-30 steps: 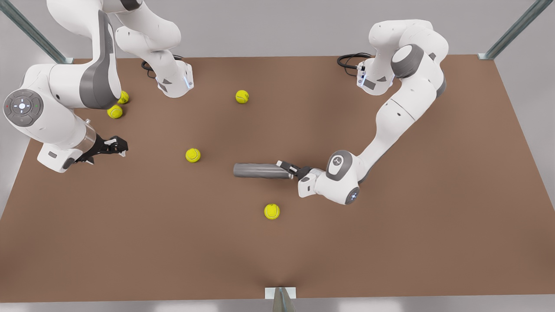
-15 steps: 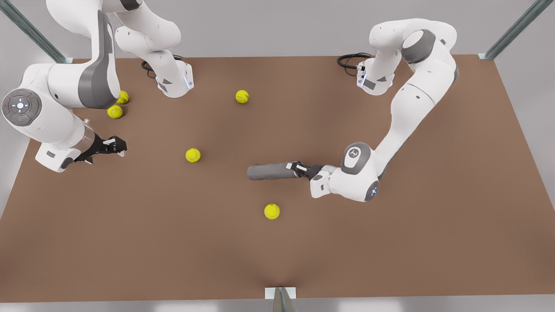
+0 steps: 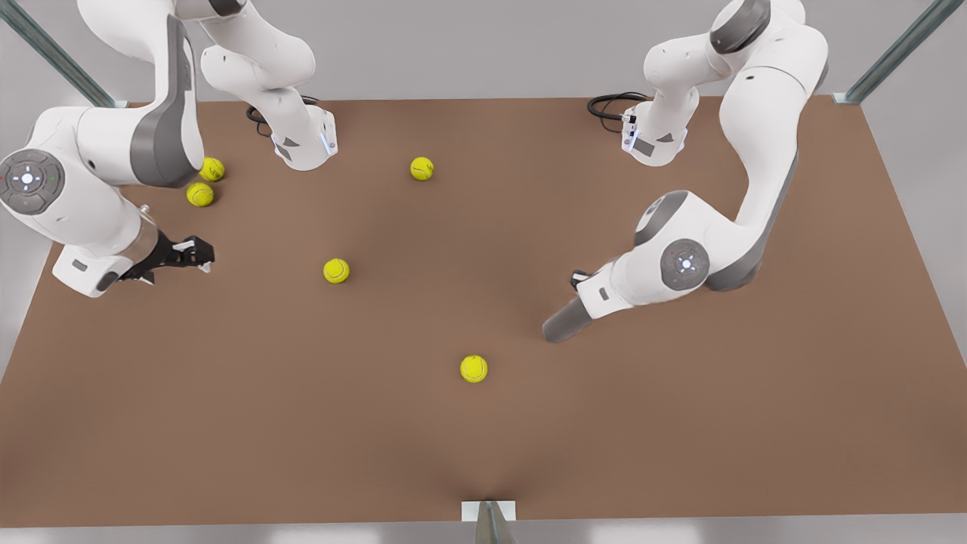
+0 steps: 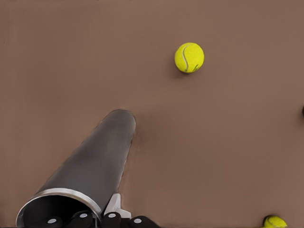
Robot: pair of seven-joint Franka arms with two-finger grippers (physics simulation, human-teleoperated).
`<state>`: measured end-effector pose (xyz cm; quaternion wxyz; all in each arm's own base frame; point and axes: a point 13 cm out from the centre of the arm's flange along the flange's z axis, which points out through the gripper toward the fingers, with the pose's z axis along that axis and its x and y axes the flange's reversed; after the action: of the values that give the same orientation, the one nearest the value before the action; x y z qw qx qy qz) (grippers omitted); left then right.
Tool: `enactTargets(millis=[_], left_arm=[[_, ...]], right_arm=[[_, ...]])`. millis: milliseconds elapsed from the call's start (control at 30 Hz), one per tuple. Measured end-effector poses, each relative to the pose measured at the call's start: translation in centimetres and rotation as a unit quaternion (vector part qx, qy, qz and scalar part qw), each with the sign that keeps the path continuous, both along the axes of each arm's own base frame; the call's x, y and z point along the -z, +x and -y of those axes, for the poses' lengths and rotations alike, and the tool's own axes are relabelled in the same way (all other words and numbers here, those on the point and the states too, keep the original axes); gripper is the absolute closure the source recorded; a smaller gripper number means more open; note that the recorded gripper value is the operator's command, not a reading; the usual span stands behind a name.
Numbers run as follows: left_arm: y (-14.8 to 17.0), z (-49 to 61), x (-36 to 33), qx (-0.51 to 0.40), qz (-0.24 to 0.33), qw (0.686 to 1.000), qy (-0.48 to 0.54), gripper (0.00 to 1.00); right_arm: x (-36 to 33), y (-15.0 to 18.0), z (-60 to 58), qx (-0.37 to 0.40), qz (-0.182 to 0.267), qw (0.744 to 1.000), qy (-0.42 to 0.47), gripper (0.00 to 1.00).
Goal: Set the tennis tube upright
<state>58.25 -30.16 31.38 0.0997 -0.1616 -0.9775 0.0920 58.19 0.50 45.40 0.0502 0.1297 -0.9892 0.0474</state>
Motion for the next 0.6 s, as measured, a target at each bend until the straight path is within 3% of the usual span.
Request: enactTargets(millis=[167, 467, 533, 600], left_arm=[[0.0, -3.1, 0.3, -0.006, 0.008, 0.997, 0.077, 0.79], [-0.1, -5.3, 2.5, -0.037, -0.01, 0.992, 0.122, 0.79], [-0.2, -5.2, 3.0, -0.041, -0.014, 0.991, 0.124, 0.47], [-0.3, -5.2, 3.4, -0.046, -0.019, 0.991, 0.125, 0.44]], right_arm=[[0.3, -0.1, -0.2, 0.01, -0.001, 1.0, -0.001, 0.0], [1.0, -0.1, 0.0, 0.027, -0.009, 1.0, -0.003, 0.0], [1.2, -0.1, 0.0, 0.029, -0.01, 1.0, -0.003, 0.0], [1.3, -0.1, -0.1, 0.031, -0.011, 0.999, -0.004, 0.0]])
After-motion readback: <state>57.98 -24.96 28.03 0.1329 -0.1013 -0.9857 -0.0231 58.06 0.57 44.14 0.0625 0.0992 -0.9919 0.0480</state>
